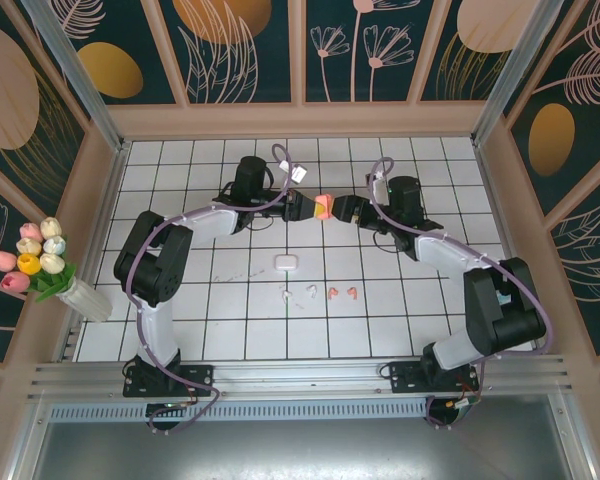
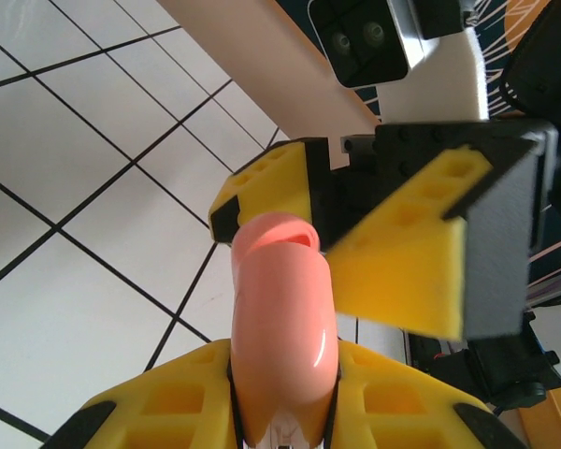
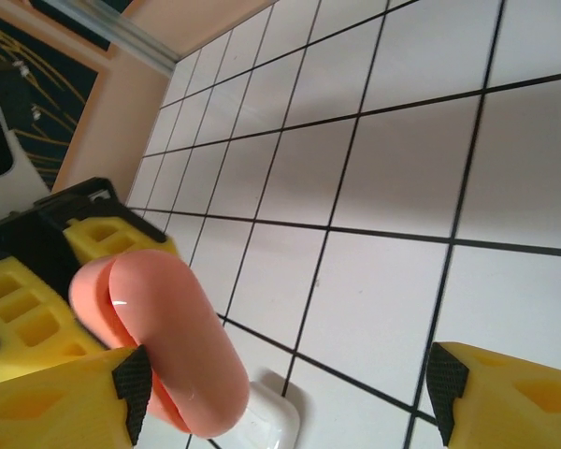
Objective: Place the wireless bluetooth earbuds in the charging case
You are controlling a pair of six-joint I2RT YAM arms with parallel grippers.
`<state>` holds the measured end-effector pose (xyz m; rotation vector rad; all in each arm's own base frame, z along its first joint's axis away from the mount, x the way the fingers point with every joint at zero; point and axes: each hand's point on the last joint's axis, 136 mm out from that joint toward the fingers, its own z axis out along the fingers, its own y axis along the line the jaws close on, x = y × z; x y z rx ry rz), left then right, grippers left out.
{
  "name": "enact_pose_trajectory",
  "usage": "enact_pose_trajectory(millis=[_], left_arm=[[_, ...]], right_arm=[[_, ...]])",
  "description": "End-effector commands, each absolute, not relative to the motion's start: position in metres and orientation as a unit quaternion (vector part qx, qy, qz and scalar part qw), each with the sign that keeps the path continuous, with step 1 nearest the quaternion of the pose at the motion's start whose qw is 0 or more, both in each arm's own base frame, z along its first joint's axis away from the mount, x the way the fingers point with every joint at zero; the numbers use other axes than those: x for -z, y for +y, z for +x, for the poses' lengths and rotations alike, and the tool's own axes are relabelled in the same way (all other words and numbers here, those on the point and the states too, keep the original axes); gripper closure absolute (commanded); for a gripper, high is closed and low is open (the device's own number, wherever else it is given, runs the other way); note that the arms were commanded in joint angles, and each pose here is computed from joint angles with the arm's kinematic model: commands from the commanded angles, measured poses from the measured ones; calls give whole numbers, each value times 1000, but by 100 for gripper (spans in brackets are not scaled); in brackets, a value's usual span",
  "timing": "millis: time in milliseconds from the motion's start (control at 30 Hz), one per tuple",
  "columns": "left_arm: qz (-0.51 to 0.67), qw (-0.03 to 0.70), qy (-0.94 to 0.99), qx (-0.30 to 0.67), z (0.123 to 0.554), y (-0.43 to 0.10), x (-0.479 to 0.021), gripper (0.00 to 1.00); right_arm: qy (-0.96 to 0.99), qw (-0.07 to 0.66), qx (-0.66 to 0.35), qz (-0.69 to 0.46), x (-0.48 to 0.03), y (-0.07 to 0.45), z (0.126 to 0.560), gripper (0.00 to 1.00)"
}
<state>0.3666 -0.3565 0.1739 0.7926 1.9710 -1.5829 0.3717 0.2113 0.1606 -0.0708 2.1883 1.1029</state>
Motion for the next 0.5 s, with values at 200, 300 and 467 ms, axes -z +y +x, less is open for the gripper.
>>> enact_pose_trajectory(millis=[200,300,467], left_arm=[[329,273,684,591,353,-357,-215,93],[328,273,685,591,353,-358,-213,93],[324,271,686,593,355,-358,-210,94]], right_arm=[[832,353,-429,16,-156,183,372,24],[819,363,-444,6,-174,184,360,24],[790,389,-473,-16,-213,192,346,24]])
